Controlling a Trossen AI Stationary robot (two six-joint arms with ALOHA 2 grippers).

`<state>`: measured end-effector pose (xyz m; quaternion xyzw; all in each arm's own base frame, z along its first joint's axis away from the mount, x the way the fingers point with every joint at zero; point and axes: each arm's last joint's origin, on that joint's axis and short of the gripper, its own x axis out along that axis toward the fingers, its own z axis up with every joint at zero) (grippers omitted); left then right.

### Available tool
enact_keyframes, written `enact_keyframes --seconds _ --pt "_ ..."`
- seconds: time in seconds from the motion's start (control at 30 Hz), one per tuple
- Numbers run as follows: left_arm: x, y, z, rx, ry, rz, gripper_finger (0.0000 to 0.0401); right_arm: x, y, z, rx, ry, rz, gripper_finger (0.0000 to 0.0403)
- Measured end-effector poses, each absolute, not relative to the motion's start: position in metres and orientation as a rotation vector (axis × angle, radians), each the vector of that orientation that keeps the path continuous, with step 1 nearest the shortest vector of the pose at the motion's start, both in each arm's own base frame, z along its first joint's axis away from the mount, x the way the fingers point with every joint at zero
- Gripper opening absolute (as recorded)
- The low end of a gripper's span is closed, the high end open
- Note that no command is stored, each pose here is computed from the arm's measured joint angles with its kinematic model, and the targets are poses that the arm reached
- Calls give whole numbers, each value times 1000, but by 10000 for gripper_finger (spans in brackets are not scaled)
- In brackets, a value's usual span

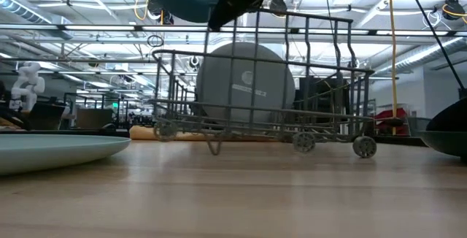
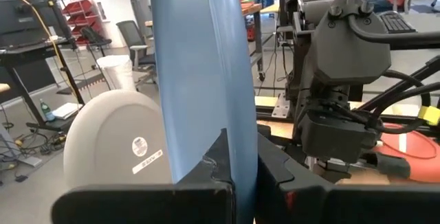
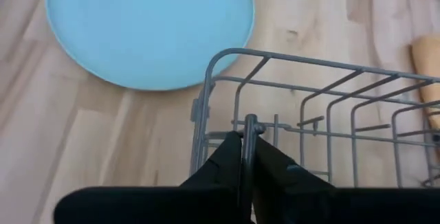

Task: Sort dishes
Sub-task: Put the blue plate into the dish rack

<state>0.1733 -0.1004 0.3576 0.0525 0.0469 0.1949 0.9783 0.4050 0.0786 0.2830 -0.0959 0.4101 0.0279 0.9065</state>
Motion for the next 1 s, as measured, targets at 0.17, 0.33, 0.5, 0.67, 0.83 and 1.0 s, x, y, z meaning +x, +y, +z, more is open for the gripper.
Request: enact_keyframes --seconds 0.17,0.33,0.5,0.67,0.83,1.0 --pt "173 -100 356 100 103 393 15 409 83 281 -154 824 74 22" --pt "170 -98 358 94 97 394 15 409 90 283 -146 799 92 83" --pt "168 -96 360 82 90 381 15 409 96 287 -153 768 109 169" --pt "167 -96 361 76 87 362 15 409 101 297 -177 745 128 226" --pt "165 -91 364 58 78 319 15 407 107 323 -237 709 132 242" --pt "165 -83 368 43 69 279 15 400 111 350 -299 712 120 242"
